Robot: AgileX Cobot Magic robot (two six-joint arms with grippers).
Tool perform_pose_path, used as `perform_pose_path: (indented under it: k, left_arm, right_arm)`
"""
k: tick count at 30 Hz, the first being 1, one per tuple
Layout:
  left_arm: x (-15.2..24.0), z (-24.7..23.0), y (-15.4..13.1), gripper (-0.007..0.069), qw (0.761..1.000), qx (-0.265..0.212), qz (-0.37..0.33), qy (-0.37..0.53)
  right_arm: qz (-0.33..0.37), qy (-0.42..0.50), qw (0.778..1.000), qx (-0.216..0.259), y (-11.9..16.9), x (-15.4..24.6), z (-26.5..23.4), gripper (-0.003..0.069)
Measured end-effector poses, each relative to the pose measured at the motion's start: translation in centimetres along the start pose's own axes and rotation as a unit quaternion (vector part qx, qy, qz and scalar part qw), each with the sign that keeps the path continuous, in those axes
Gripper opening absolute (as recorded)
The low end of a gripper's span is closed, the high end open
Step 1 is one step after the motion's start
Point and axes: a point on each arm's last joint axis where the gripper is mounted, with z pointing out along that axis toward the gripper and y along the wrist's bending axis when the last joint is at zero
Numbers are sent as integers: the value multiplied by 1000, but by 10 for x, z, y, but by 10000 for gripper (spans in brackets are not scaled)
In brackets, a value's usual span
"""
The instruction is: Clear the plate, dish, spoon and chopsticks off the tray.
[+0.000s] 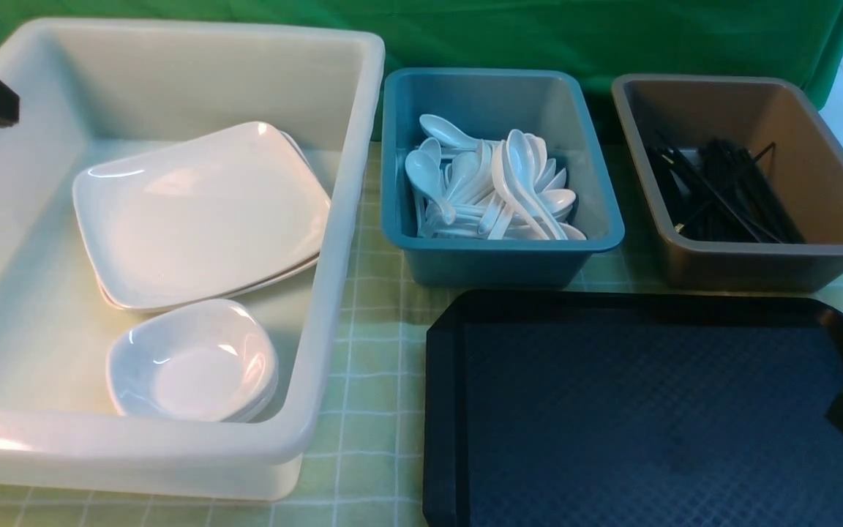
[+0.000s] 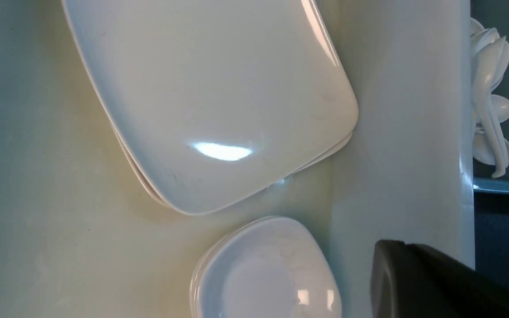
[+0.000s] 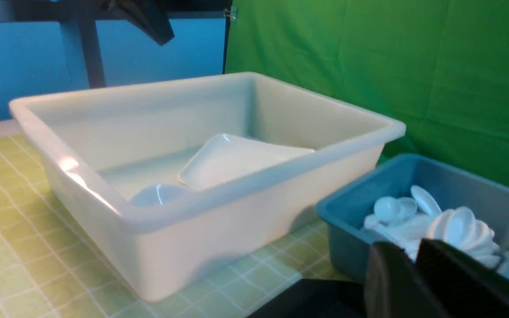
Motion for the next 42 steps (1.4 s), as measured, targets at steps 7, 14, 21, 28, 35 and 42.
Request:
perform_pose_path:
  k: [7, 14, 21, 28, 35, 42]
  left_arm:
    - [0, -2, -1, -9, 1000, -1, 2, -2]
    - [0, -2, -1, -9, 1000, -1, 9, -2]
    - [1, -5, -2, -9, 1000, -3, 13, -6]
    - [24, -23, -12, -9, 1000, -4, 26, -15]
    - [103, -35, -20, -9, 999, -7, 44, -24]
    - [196, -39, -28, -9, 985, 20, 47, -165]
  right_arm:
    - [0, 0, 991, 132, -18, 38, -19, 98]
    - [1, 15, 961, 277, -32, 88, -36, 112]
    - [28, 55, 927, 370, -40, 115, -45, 124]
    - [43, 61, 924, 376, -40, 117, -46, 130]
    - [44, 61, 924, 376, -40, 117, -46, 155]
    - [44, 61, 924, 376, -40, 117, -46, 167]
